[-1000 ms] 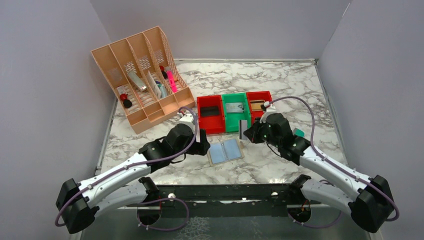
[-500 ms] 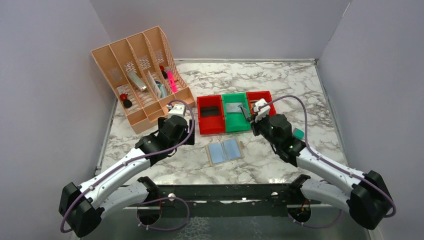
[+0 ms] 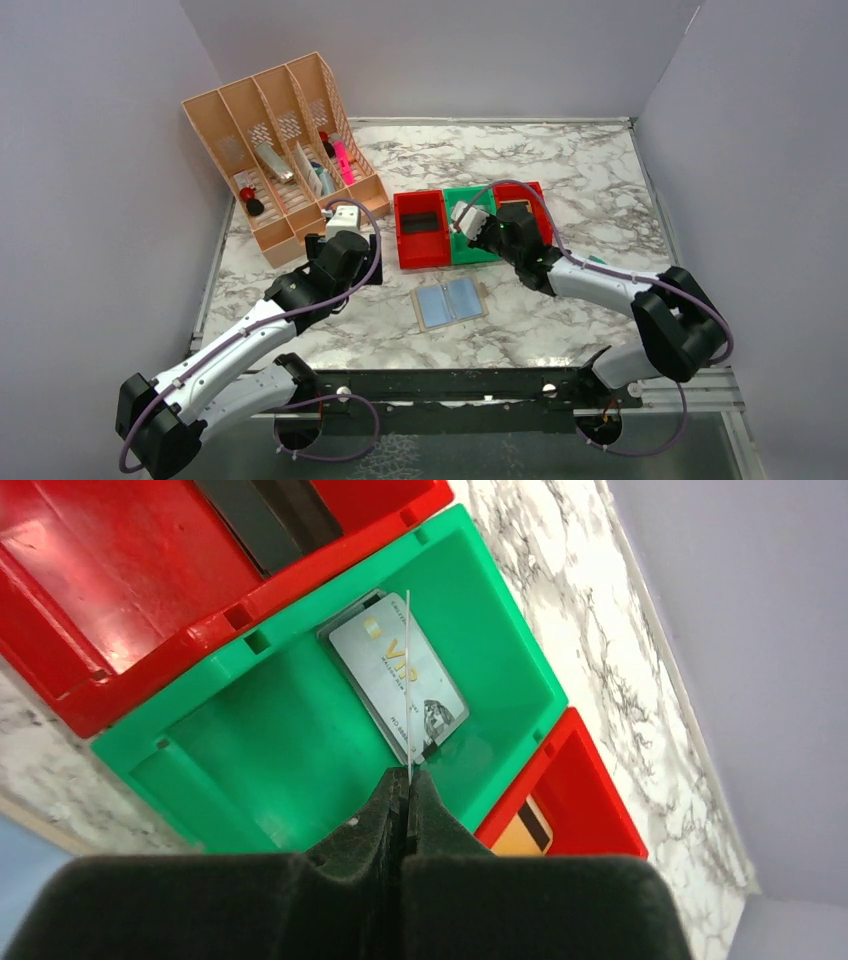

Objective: Take the credit cards out of the card holder

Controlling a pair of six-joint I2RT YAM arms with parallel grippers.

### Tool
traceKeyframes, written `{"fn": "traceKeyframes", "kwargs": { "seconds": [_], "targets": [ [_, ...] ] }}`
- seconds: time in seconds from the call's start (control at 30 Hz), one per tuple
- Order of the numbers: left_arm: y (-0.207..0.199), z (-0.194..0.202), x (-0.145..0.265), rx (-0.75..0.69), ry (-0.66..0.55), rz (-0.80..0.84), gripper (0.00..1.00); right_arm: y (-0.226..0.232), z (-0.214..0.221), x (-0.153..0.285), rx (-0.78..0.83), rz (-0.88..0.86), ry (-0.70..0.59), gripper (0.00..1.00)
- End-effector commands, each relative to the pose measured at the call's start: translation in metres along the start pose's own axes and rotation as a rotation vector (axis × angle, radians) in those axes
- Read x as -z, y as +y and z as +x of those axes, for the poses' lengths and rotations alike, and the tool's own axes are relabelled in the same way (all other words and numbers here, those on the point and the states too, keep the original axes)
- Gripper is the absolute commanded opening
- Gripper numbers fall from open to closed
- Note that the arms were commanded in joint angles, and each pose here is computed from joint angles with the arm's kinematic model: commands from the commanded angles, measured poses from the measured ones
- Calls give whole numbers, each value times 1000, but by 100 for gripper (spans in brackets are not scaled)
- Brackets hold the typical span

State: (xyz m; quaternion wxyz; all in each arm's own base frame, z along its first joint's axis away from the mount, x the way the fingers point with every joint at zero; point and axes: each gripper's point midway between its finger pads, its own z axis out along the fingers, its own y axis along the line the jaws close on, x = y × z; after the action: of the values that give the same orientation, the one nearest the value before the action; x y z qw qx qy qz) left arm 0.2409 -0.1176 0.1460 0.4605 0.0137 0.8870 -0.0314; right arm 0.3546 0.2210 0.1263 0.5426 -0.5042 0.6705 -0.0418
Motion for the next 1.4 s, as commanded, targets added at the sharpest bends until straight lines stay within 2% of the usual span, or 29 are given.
{"fn": "traceKeyframes", "kwargs": {
  "seconds": [0.0,0.17,0.67,0.87,0.93,1.37],
  "targets": [
    [10,-5,2,20,-28,-47,99,-11,-9,-23,149,8,-26,1],
    [9,-5,2,20,-28,-42,99,-21,8,-41,205,19,35,1],
    [8,-5,1,16,-18,-36,99,-20,22,-83,313,-13,65,5],
    [9,-4,0,15,-14,-37,99,-10,31,-83,330,-61,91,11],
    [9,-4,0,16,-13,-40,99,-7,33,-81,343,-78,97,16],
    [6,0,-4,4,12,-29,99,5,45,-81,323,-120,125,26]
  ]
}}
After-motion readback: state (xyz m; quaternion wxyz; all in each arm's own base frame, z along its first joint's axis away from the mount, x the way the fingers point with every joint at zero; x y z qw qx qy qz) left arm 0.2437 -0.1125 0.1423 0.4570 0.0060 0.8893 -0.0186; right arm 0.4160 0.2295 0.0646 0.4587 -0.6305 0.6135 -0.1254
